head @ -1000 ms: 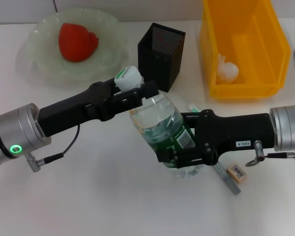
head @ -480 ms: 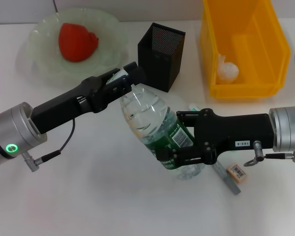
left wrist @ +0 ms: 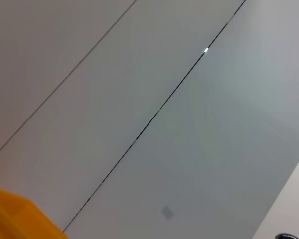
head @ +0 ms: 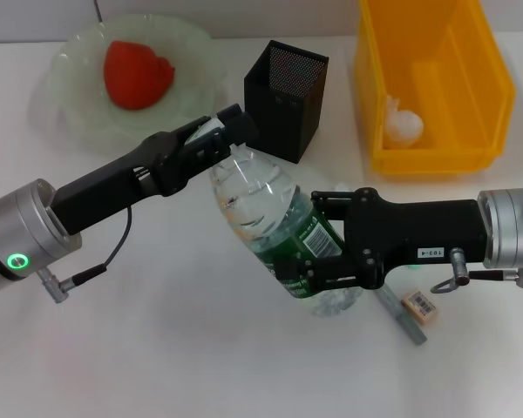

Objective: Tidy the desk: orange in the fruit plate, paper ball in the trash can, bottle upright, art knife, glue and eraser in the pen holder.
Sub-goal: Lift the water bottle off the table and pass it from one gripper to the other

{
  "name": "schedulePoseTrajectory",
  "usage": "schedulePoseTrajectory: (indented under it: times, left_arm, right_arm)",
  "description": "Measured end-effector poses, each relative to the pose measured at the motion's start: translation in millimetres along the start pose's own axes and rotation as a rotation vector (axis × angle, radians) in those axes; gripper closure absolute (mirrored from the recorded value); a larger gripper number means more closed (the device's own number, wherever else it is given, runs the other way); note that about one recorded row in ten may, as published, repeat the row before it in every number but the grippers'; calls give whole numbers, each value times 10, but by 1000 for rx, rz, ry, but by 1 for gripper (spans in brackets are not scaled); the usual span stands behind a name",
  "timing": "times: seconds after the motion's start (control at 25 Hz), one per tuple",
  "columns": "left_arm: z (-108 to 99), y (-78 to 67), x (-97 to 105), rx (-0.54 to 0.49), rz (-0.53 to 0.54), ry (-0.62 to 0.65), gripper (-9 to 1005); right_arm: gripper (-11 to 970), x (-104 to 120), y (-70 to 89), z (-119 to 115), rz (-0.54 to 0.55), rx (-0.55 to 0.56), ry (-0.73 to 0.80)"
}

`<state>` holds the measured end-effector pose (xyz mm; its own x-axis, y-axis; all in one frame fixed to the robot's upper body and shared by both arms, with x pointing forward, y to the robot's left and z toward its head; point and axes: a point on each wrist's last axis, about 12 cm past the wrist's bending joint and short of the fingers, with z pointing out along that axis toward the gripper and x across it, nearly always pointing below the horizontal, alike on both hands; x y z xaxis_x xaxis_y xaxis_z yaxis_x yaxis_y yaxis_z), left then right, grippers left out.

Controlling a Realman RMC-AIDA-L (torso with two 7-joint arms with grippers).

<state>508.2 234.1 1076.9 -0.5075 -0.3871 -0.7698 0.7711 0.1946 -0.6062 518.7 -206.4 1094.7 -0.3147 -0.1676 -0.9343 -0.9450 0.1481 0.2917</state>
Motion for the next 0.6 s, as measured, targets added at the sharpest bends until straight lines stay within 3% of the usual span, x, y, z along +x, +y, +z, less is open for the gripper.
schedulePoseTrajectory:
  times: [0.48, 0.6]
  left_arm:
    - [-25, -53, 8, 36, -5, -28, 548]
    - [-37, -54, 8, 33, -3, -33, 409]
  right_arm:
    - [191, -37, -10, -16, -10, 11, -39]
    - [191, -42, -11, -16, -10, 12, -43]
